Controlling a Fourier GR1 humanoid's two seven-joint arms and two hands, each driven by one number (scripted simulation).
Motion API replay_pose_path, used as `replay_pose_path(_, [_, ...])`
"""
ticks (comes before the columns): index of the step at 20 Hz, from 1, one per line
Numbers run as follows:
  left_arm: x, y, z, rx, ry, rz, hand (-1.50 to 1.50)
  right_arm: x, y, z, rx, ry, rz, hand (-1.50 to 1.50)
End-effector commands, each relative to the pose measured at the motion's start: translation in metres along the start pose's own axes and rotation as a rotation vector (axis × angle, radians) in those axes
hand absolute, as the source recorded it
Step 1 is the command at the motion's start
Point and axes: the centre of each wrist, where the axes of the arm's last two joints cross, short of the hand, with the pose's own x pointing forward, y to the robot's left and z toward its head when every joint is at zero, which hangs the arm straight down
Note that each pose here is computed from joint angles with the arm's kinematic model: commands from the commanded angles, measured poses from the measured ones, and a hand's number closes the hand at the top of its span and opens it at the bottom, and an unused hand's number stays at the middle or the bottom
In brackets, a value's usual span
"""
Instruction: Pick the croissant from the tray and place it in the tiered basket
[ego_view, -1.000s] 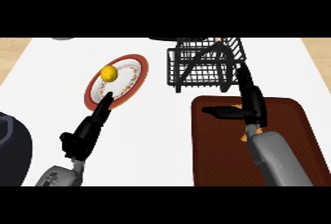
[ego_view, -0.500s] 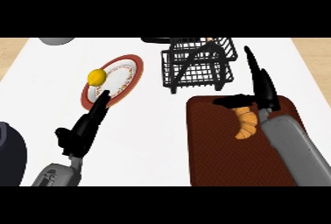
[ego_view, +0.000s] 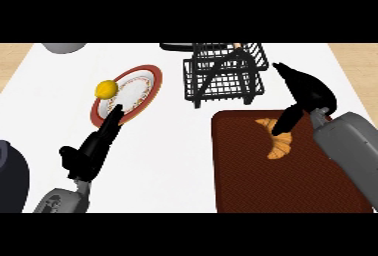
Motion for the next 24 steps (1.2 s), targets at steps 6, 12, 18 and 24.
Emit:
replay_pose_path(6, [0.010,0.001,-0.006,0.007,-0.013,-0.001,0.00,0.075,-0.025,0.065,0.156,0.119,0.184,-1.50])
replay_pose_path(12, [0.009,-0.005,-0.009,-0.009,-0.017,-0.008,0.00,0.067,-0.002,0.071,0.022,0.204,0.134,-1.50])
replay_pose_path(18, [-0.001,-0.006,-0.002,-0.011,-0.005,0.005,0.00,0.056,0.033,0.056,0.076,0.343,0.234,-1.50])
replay_pose_path(24, [0.026,-0.005,-0.007,0.000,-0.015,0.014,0.00,0.011,0.037,0.038,0.120,0.345,0.169,-1.50])
